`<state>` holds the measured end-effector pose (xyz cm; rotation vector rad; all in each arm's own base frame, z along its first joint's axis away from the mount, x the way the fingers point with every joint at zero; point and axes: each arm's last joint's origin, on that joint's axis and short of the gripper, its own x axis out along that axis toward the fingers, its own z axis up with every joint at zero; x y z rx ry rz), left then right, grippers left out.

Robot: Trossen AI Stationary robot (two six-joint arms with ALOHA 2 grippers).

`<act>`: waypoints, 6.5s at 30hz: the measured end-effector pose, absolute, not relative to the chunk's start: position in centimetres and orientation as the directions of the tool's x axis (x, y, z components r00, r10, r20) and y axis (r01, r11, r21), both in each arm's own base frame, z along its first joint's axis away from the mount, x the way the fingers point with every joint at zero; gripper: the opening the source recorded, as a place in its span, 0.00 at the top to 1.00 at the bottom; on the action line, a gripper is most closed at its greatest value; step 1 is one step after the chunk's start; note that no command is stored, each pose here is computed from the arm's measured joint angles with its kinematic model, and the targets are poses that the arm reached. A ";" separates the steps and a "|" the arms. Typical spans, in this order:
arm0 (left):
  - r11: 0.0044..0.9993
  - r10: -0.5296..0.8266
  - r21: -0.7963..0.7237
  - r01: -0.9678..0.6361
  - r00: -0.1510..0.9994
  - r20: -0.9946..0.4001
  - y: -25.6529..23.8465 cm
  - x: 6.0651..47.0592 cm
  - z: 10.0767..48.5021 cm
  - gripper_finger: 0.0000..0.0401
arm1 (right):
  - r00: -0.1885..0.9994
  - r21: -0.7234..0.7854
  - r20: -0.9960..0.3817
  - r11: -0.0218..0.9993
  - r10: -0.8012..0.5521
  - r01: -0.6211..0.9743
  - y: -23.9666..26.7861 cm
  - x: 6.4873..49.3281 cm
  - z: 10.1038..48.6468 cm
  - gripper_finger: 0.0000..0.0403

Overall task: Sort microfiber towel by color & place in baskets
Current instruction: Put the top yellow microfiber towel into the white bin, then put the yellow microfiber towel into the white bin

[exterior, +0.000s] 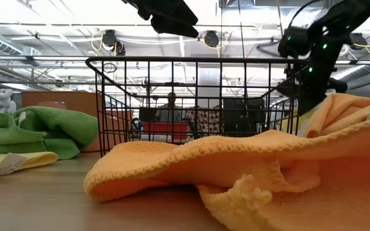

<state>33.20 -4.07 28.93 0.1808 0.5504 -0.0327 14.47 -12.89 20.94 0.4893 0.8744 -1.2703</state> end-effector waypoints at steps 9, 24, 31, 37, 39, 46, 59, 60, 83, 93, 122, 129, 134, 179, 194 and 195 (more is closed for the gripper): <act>0.981 0.002 0.166 0.104 0.842 -0.540 -4.7 33.0 28.8 0.26 | -0.060 -0.206 -0.868 0.246 -0.494 0.947 -14.0 15.4 17.1 0.99; 0.979 -0.004 0.169 0.112 0.842 -0.539 -4.9 33.0 28.8 0.26 | 0.065 -0.093 -0.876 0.301 -0.477 0.949 -13.3 15.5 17.4 1.00; 0.979 -0.004 0.169 0.112 0.843 -0.537 -4.9 33.0 28.8 0.26 | 0.143 -0.024 -0.849 0.309 -0.508 0.951 -12.1 14.0 19.9 1.00; 0.979 -0.004 0.169 0.112 0.845 -0.535 -4.9 33.0 28.8 0.26 | 0.067 -0.092 -0.790 0.226 -0.610 0.970 -12.0 12.7 21.1 1.00; 0.980 -0.005 0.168 0.110 0.849 -0.528 -4.9 33.0 28.9 0.26 | 0.049 -0.096 -0.790 0.203 -0.610 0.974 -12.4 12.5 20.9 1.00; 0.980 -0.005 0.167 0.108 0.853 -0.521 -4.9 33.1 29.0 0.26 | -0.044 -0.171 -0.830 0.179 -0.556 0.969 -14.3 12.8 18.9 1.00; 0.980 -0.004 0.168 0.110 0.846 -0.532 -4.9 33.0 28.9 0.26 | -0.111 -0.233 -0.883 0.220 -0.457 0.947 -16.3 14.7 14.5 1.00; 0.980 -0.004 0.167 0.110 0.846 -0.532 -4.9 33.0 28.9 0.26 | -0.114 -0.235 -0.885 0.220 -0.451 0.947 -16.4 14.7 14.3 1.00; 0.980 -0.004 0.168 0.110 0.848 -0.530 -4.9 33.0 28.9 0.26 | 0.204 0.020 -0.757 0.290 -0.621 0.957 -14.1 14.7 20.5 1.00; 0.981 -0.004 0.163 0.107 0.849 -0.528 -4.9 33.0 28.9 0.26 | 0.100 -0.077 -0.823 0.285 -0.559 0.955 -15.4 16.3 16.9 1.00; 0.989 0.000 0.122 0.084 0.822 -0.569 -4.9 32.8 28.5 0.26 | 0.286 0.035 -0.753 0.399 -0.592 0.916 -10.5 15.1 21.7 1.00; 0.998 -0.022 0.034 0.058 0.761 -0.648 -6.2 32.0 27.8 0.26 | 0.542 0.159 -0.650 0.602 -0.532 0.782 -5.8 15.7 24.1 1.00; 0.999 -0.042 -0.045 0.013 0.674 -0.738 -7.9 30.7 27.0 0.26 | 0.708 0.221 -0.555 0.743 -0.436 0.631 -2.8 16.9 25.2 1.00; 0.949 -0.075 -0.169 -0.265 0.332 -0.940 -24.3 20.3 20.5 0.26 | 0.967 0.131 -0.252 0.989 -0.038 0.073 11.1 24.6 22.5 1.00; 0.863 0.186 0.093 -0.496 0.143 -0.972 -22.5 17.3 20.0 0.22 | 0.960 0.135 -0.278 0.988 -0.041 0.081 11.1 24.5 22.2 1.00; 0.861 0.182 0.090 -0.501 0.138 -0.974 -22.5 17.3 20.0 0.21 | 0.960 0.136 -0.278 0.987 -0.040 0.081 11.1 24.5 22.3 1.00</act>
